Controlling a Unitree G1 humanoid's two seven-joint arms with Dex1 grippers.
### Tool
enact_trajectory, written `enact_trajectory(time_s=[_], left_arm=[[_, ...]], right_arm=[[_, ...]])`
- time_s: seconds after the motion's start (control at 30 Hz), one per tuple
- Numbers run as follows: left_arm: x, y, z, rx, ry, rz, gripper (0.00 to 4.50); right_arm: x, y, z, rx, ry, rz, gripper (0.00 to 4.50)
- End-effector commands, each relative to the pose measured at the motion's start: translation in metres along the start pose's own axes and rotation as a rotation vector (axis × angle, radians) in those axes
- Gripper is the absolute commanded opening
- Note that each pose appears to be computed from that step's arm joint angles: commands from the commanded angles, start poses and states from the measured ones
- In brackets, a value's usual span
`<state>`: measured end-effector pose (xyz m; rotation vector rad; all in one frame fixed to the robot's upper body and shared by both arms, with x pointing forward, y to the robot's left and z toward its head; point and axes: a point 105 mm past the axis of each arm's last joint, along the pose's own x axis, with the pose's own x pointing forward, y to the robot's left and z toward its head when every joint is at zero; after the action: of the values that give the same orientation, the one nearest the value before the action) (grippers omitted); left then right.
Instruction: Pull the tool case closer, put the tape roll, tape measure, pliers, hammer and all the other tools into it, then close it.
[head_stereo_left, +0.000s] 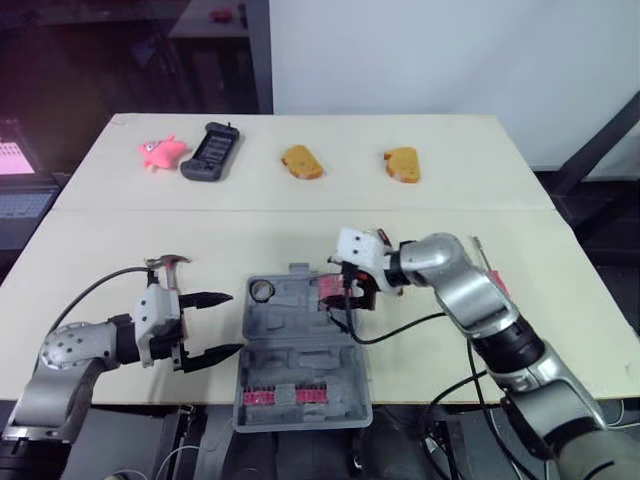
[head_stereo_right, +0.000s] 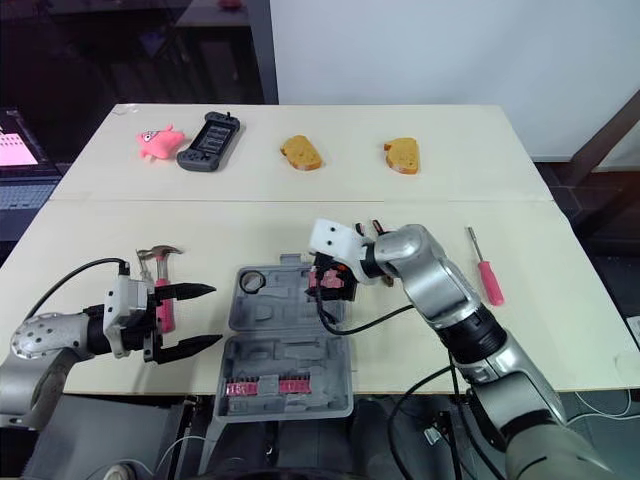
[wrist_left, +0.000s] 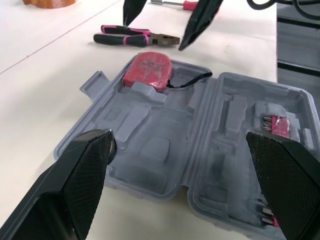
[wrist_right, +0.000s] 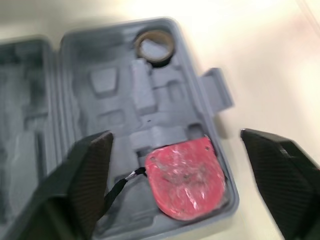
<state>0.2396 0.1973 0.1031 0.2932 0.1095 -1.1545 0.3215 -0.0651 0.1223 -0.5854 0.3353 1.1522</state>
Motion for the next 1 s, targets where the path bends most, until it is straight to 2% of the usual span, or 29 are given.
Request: enact_trajectory(time_s=[0.03,0.07,0.13,0.57,0.8,1.0], left_arm=[[-0.003,0.002,0.007,0.030,-0.010,0.012,4.50],[-0.003,0.002,0.007,0.031,-0.009,0.013,4.50],[-0.004,0.003,0.007,0.030,-0.008,0.015,4.50],[-0.004,0.002,0.008,0.032,-0.006,0.026,4.50],[-0.004,0.002,0.008,0.032,-0.006,0.029,4.50],[-0.006,0.003,0.009,0.035,-0.004,0.034,4.50]], right_arm=[[-0.007,0.003,0.010,0.007,-0.116,-0.031,2.55],[-0.006,0.005,0.009,0.010,-0.124,-0.026,1.92],[-0.004,0.008,0.009,0.003,-0.128,-0.031,1.15],[0.023,0.006,-0.025,0.087,-0.045,-0.143,1.15],[0.027,0.003,-0.071,0.221,0.106,-0.226,1.15],[0.029,0.016,-0.085,0.309,0.165,-0.189,1.15]])
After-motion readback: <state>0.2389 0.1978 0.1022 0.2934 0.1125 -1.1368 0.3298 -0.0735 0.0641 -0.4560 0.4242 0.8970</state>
